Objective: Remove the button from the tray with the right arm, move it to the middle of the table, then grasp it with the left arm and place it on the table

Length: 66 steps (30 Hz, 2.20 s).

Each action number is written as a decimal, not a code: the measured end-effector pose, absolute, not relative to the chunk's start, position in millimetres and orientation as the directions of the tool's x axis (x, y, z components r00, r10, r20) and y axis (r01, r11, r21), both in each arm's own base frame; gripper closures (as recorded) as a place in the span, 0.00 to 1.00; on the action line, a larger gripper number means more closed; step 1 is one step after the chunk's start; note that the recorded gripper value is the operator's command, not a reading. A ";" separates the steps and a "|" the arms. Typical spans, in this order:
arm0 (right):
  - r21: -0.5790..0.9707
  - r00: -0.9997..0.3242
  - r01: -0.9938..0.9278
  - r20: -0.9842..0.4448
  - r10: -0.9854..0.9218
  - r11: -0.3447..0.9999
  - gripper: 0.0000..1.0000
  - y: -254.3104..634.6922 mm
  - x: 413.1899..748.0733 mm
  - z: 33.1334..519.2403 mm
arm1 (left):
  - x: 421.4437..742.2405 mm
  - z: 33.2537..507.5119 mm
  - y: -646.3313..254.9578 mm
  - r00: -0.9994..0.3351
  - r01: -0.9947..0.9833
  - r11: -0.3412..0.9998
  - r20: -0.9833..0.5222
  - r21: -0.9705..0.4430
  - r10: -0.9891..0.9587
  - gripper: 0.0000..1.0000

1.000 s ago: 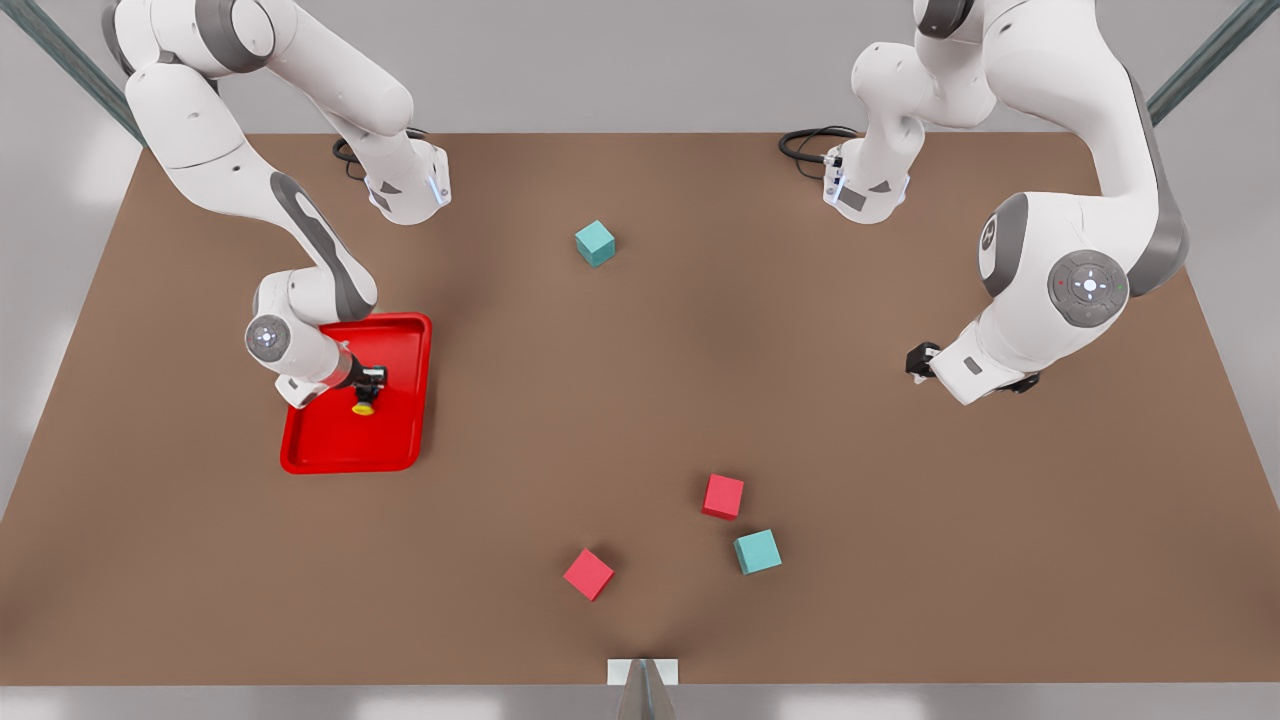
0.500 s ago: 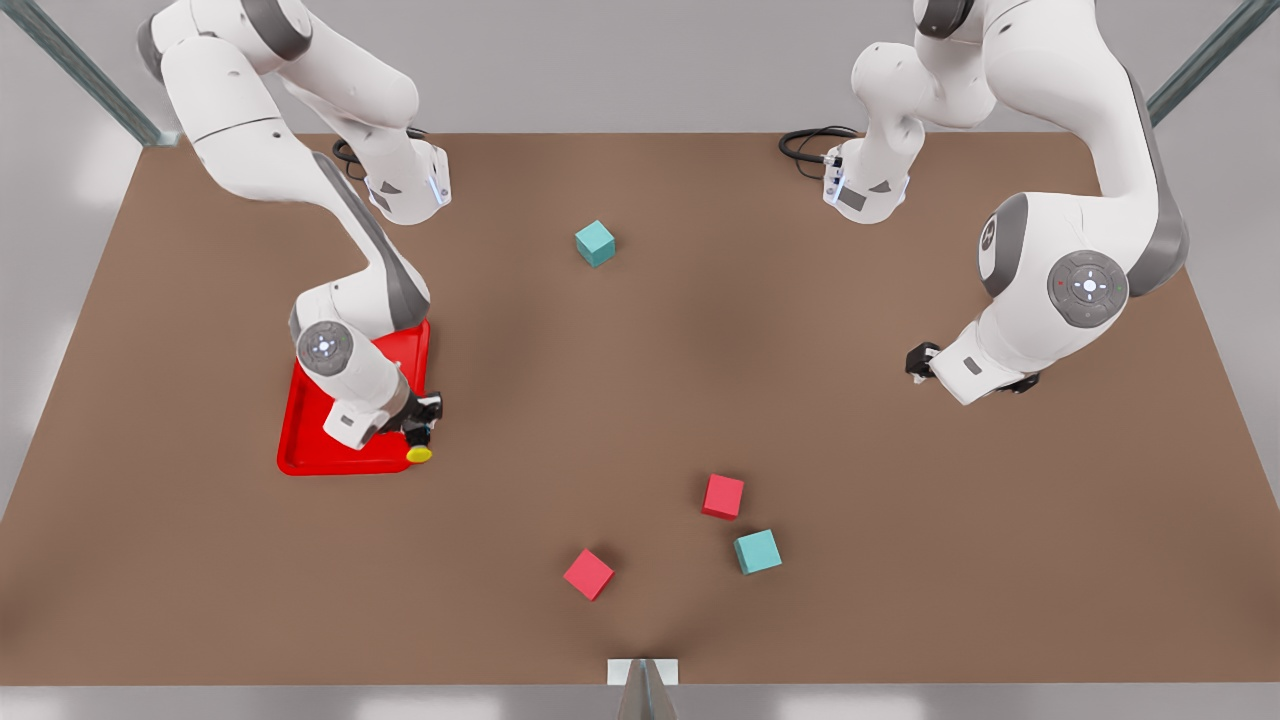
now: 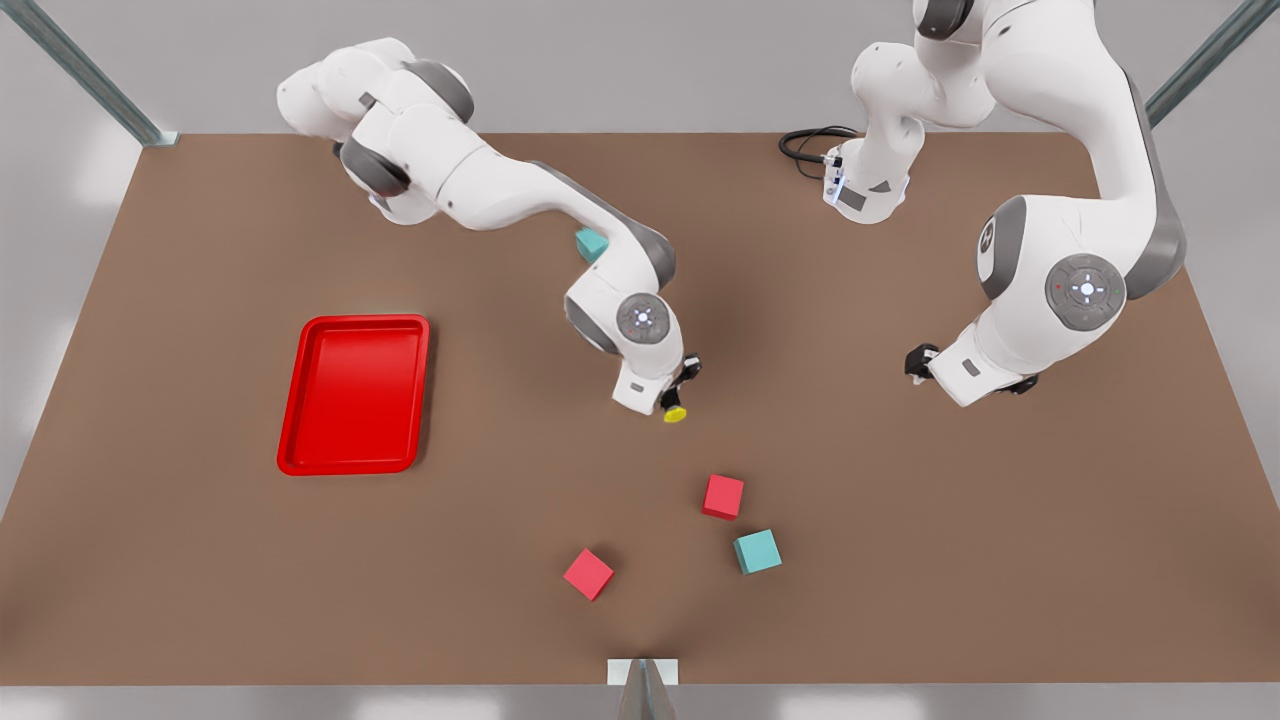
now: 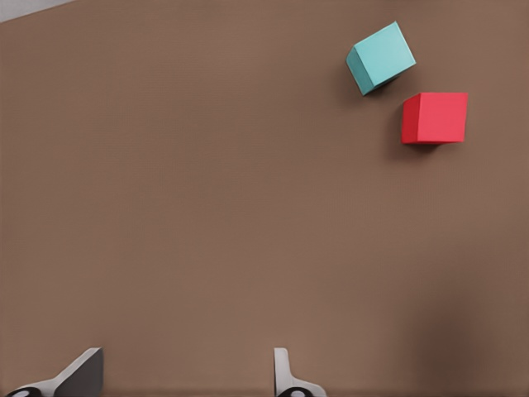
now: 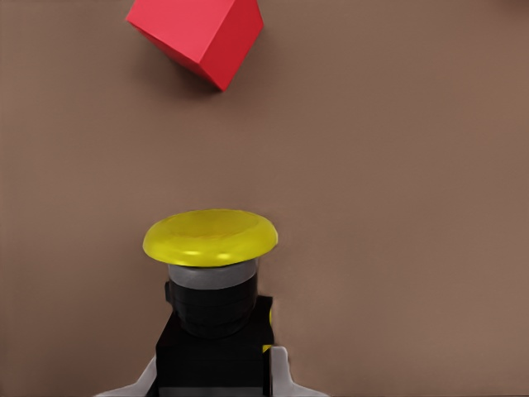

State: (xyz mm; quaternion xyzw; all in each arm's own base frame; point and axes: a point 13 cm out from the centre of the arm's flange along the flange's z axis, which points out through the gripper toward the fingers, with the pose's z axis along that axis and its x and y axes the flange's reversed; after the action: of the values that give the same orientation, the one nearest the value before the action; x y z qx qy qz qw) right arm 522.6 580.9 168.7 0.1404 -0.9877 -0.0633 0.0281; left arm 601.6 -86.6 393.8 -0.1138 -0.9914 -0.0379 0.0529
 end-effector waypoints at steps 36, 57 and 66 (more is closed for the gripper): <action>-0.037 -0.907 0.421 -0.042 0.420 0.906 0.00 141.7 635.7 425.3 | 546.3 172.1 -426.4 -0.913 0.378 0.926 0.164 -0.007 0.374 0.00; -0.096 -0.994 -0.028 0.106 -0.018 0.995 0.00 89.4 608.9 429.8 | 487.1 50.0 -432.3 -0.907 0.394 0.916 0.128 -0.073 0.400 0.00; -0.086 -0.988 -0.118 0.109 -0.108 0.989 0.00 87.5 610.1 435.7 | 481.2 34.7 -438.5 -0.890 0.427 0.899 0.127 -0.099 0.437 0.00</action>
State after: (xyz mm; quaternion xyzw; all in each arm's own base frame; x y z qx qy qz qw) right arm 610.1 87.5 435.7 0.0566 -0.9960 0.0460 0.0522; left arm 481.2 -438.5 34.7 -0.2223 -0.9716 0.0340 0.0733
